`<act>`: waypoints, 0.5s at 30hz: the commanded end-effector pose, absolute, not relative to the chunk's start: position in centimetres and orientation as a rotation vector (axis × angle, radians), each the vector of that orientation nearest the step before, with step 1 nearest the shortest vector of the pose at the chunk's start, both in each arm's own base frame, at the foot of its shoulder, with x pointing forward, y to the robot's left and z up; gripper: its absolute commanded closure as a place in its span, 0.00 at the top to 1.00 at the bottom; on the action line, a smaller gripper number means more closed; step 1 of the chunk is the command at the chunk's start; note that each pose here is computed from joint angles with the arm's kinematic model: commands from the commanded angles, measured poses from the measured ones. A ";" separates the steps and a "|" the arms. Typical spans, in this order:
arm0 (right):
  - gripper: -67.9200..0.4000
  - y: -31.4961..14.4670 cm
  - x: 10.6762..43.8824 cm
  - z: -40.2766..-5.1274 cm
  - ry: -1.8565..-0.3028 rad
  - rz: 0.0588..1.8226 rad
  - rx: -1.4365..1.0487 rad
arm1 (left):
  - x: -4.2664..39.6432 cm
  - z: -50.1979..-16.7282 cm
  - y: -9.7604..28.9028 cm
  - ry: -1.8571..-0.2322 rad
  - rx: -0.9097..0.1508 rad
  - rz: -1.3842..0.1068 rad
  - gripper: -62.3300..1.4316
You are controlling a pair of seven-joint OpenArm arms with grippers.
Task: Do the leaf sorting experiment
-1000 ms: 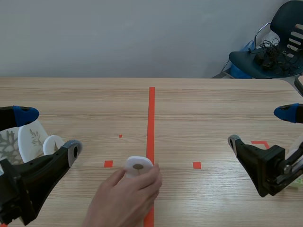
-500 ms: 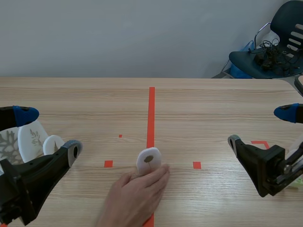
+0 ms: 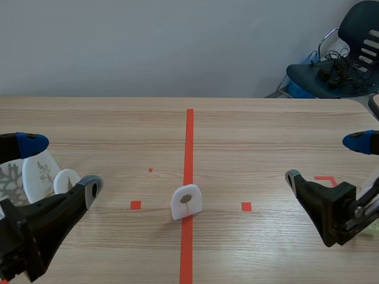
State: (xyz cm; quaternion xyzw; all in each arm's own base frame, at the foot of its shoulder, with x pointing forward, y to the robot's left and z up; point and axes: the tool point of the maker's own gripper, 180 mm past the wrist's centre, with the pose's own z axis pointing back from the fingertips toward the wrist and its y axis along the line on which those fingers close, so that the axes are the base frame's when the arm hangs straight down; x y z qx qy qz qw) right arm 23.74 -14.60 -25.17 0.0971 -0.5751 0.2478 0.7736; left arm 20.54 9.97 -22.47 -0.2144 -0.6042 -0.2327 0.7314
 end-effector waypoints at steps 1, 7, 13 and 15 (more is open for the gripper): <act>1.00 -14.7 24.6 -23.9 -1.286 0.544 0.196 | 20.6 -21.9 9.7 -1.354 -0.489 -0.502 1.00; 1.00 -13.9 25.4 -24.0 -1.262 0.576 0.207 | 20.6 -21.9 9.7 -1.354 -0.489 -0.501 1.00; 1.00 -12.5 26.6 -24.6 -1.245 0.597 0.235 | 20.6 -21.9 9.7 -1.354 -0.489 -0.501 1.00; 1.00 -11.8 26.8 -25.3 -1.229 0.616 0.268 | 20.6 -21.9 9.7 -1.354 -0.489 -0.501 1.00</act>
